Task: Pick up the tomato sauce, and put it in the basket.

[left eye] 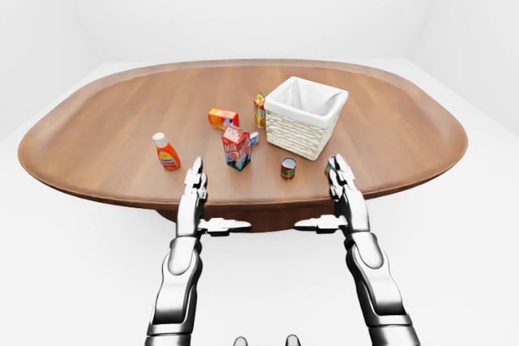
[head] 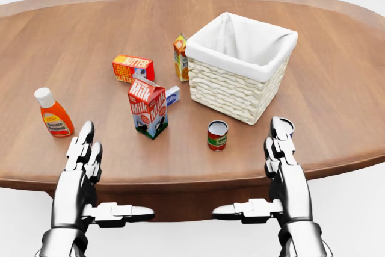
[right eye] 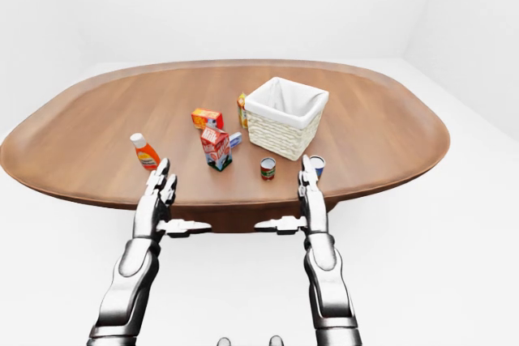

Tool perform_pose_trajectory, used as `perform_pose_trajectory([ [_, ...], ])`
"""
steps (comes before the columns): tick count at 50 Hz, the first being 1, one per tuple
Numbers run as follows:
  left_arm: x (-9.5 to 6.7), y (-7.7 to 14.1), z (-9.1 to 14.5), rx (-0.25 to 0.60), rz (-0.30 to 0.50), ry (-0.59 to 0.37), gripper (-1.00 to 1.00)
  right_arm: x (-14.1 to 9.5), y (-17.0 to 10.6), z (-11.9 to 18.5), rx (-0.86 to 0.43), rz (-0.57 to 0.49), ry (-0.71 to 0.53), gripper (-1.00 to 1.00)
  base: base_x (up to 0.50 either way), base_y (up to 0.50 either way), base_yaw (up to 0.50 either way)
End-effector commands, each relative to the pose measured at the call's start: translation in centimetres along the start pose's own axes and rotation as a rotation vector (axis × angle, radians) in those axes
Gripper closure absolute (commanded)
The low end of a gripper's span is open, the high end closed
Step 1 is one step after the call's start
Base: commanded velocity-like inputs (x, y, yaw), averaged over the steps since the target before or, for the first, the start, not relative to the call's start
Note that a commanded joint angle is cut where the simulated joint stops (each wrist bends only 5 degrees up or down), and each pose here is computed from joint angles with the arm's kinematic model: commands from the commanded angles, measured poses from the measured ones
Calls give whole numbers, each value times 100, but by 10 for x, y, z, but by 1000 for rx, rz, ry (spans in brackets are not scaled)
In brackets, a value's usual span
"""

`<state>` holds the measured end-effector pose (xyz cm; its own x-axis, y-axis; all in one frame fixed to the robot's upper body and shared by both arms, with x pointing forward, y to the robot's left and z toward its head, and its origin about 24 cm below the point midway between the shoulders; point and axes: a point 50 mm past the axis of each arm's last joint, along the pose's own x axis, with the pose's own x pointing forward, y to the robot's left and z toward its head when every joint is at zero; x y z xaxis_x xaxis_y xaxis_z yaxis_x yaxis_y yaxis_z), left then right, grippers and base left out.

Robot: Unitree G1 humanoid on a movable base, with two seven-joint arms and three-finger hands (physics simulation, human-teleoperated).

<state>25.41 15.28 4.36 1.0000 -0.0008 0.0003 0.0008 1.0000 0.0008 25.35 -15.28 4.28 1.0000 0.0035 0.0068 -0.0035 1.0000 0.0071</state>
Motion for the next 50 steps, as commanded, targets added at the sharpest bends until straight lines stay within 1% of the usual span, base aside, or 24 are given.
perform_pose_trajectory([
  [1, 0, 7, 1, 3, -2, -4, -97, -1, -6, 5, 15, 7, -19, -100, 0, 0, 0],
  [9, -1, 8, 5, 3, -1, -9, -97, -3, -6, 8, 19, 11, -24, -100, 0, 0, 0],
  [10, -2, 8, 10, 3, -1, -12, -97, -3, -6, 9, 19, 10, -25, -100, 0, 0, 0],
  [13, -3, 7, 15, 5, -1, -23, -97, -3, -6, 11, 21, 10, -27, -100, 0, 0, 0],
  [16, -4, 8, 11, 5, -2, -18, -98, -4, -7, 15, 22, 10, -32, -100, 0, 0, 0],
  [22, -7, 8, 16, 6, -6, -25, -97, -6, -7, 21, 25, 10, -40, -100, 0, 0, 0],
  [28, -10, 8, 27, 8, -9, -74, -97, -7, -8, 28, 27, 8, -72, -100, 0, 0, 0],
  [29, -10, 8, 35, 8, -9, -111, -97, -7, -9, 30, 28, 8, -77, -100, 0, 0, 0],
  [34, -10, 9, 34, 8, -7, -106, -98, -7, -9, 34, 29, 7, -95, -100, 0, 0, 0],
  [40, -12, 10, 43, 11, -5, -141, -97, -9, -10, 48, 26, 4, -154, -100, 0, 0, 0],
  [41, -12, 11, 45, 13, -4, -153, -98, -10, -11, 52, 30, 4, -172, -100, 0, 0, 0],
  [42, -12, 10, 56, 15, -4, -197, -98, -11, -11, 54, 30, 4, -182, -100, 0, 0, 0],
  [43, -13, 10, 59, 15, -4, -210, -97, -12, -11, 55, 30, 4, -189, -100, 0, 0, 0],
  [46, -13, 11, 51, 15, -3, -176, -97, -13, -11, 62, 34, 5, -217, -100, 0, 0, 0],
  [49, -14, 12, 53, 16, -4, -186, -98, -16, -11, 68, 35, 6, -243, -100, 0, 0, 0],
  [50, -15, 12, 58, 17, -4, -206, -97, -16, -11, 69, 36, 6, -249, -100, 0, 0, 0],
])
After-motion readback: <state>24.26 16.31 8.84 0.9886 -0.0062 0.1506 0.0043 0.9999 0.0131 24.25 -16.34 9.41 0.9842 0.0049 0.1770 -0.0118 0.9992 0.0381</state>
